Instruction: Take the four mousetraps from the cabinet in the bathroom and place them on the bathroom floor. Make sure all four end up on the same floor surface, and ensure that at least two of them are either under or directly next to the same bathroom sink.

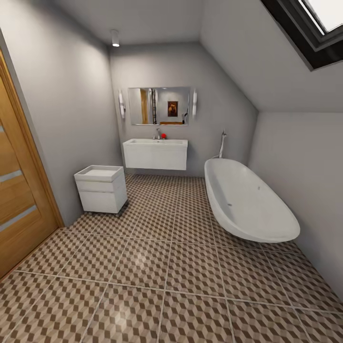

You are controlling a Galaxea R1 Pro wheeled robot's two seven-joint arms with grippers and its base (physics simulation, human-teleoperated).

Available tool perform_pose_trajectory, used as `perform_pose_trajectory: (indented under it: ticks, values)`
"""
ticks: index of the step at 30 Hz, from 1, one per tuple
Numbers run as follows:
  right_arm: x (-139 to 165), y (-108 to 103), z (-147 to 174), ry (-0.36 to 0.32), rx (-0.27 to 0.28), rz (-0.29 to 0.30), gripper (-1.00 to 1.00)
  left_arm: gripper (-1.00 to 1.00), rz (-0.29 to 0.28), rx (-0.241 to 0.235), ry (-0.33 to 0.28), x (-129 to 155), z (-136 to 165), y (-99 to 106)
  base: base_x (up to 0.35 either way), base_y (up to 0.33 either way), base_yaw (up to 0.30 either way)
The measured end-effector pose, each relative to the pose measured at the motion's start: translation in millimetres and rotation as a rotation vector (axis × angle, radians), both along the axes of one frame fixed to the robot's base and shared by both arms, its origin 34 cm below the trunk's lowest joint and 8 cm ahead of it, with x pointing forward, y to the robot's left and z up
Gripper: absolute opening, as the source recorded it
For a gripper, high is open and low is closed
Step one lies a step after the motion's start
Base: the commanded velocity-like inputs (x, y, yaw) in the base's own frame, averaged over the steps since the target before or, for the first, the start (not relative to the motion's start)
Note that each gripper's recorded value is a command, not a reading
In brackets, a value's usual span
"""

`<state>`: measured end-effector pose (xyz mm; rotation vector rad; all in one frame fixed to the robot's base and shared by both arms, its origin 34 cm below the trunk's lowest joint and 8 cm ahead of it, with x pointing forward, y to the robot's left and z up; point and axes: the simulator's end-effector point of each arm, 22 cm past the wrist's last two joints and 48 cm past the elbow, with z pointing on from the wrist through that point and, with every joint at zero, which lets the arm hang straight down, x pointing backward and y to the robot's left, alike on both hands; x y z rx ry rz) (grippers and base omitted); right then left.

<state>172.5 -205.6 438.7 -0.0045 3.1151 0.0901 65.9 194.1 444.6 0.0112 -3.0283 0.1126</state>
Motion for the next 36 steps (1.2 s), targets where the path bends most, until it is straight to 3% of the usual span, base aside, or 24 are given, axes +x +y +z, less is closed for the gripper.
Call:
perform_pose_trajectory:
  ticks: [29, 31, 32, 34, 36]
  values:
    - [1.7, 0.4, 0.1, -0.006, 0.001, 0.002, 1.0, 1.0, 0.005, -0.02, -0.013, 6.2, 0.6, -14.7, 0.0, 0.0, 0.0]
    - [9.4, 0.5, 0.4, -0.03, 0.001, 0.003, 1.0, 1.0, 0.007, -0.021, -0.043, 20.8, -0.6, -15.8, 0.0, 0.0, 0.0]
    - [46.5, -1.0, 3.4, -0.12, 0.001, 0.001, 1.0, 1.0, 0.013, -0.015, -0.115, 55.4, -2.2, -11.8, 0.0, 0.0, 0.0]
    - [68.8, -4.3, 6.6, -0.17, -0.002, -0.002, 1.0, 1.0, 0.016, -0.012, -0.152, 72.7, -2.0, -9.4, 0.0, 0.0, 0.0]
    - [126.3, -26.6, 19.1, -0.295, -0.031, -0.005, 1.0, 1.0, 0.023, -0.003, -0.269, 129.9, 3.2, -4.9, 0.0, 0.0, 0.0]
